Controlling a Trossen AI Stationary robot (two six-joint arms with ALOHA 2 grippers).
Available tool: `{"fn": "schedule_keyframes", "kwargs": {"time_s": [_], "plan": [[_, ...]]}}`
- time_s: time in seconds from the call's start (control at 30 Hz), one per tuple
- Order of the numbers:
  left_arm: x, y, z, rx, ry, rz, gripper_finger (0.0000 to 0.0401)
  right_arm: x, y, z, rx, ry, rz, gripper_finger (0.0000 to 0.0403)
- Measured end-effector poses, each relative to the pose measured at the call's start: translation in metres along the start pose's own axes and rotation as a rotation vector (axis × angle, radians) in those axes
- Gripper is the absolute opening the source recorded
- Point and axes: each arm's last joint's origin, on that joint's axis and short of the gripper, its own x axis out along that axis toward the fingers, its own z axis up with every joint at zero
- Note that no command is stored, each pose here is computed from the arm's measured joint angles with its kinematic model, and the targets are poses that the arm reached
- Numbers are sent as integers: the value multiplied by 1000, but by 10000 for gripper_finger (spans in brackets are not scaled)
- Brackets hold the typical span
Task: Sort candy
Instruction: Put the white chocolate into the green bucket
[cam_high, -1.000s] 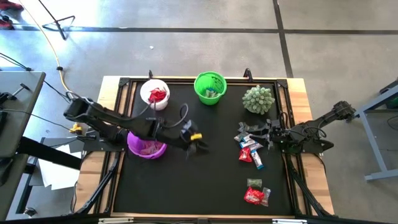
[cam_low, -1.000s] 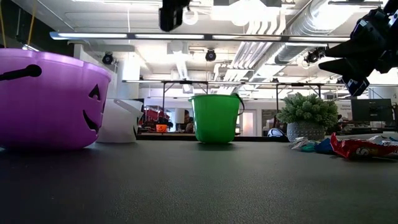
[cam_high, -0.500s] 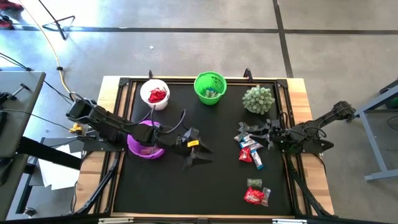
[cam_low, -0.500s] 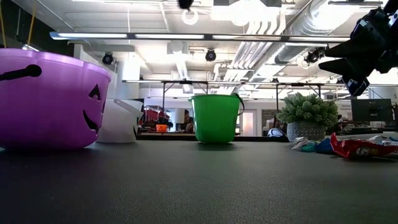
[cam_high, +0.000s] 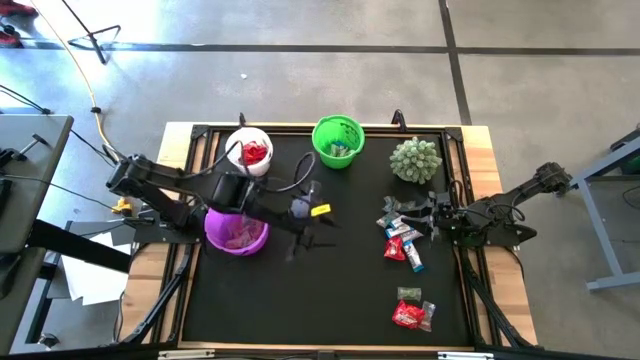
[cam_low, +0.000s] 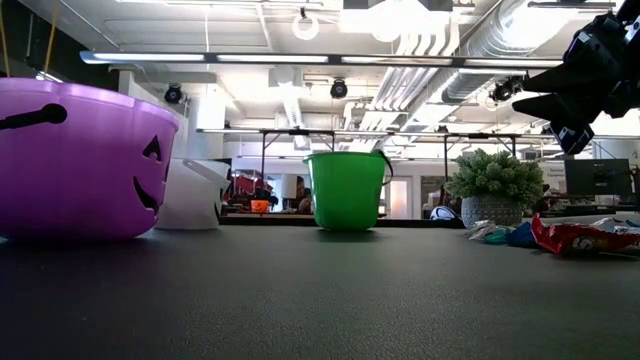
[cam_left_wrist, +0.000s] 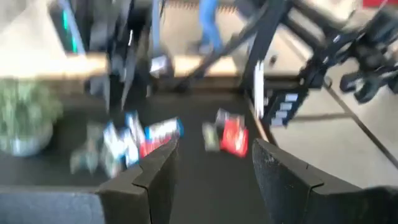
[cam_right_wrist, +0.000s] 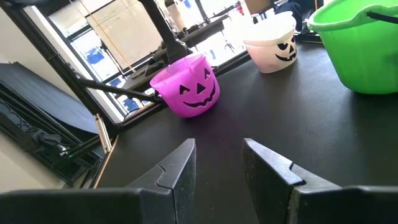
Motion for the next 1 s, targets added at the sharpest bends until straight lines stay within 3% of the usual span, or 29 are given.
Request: {"fn": "schedule_keyframes", "kwargs": {"time_s": [0.07, 0.17, 0.27, 0.4, 0.73, 0.83, 1.0], "plan": [[0, 7, -8, -75, 90, -15, 186, 0, 0, 0, -11, -1, -2, 126], [-1, 20, -17, -147, 199, -56, 186, 0, 0, 0, -155, -9, -18, 126], [-4, 34, -18, -125, 225, -59, 186, 0, -1, 0, -229, -13, -28, 126], [-23, 51, -12, -64, 199, -34, 186, 0, -1, 1, -237, -14, -31, 126], [-60, 67, -18, -69, 244, 127, 186, 0, -1, 2, -212, -40, -56, 126], [-65, 73, -30, -95, 261, 149, 186, 0, 0, 6, -129, -76, -52, 126], [-85, 80, -57, -179, 231, 186, 186, -1, -1, 17, -8, -226, -160, 126]]}}
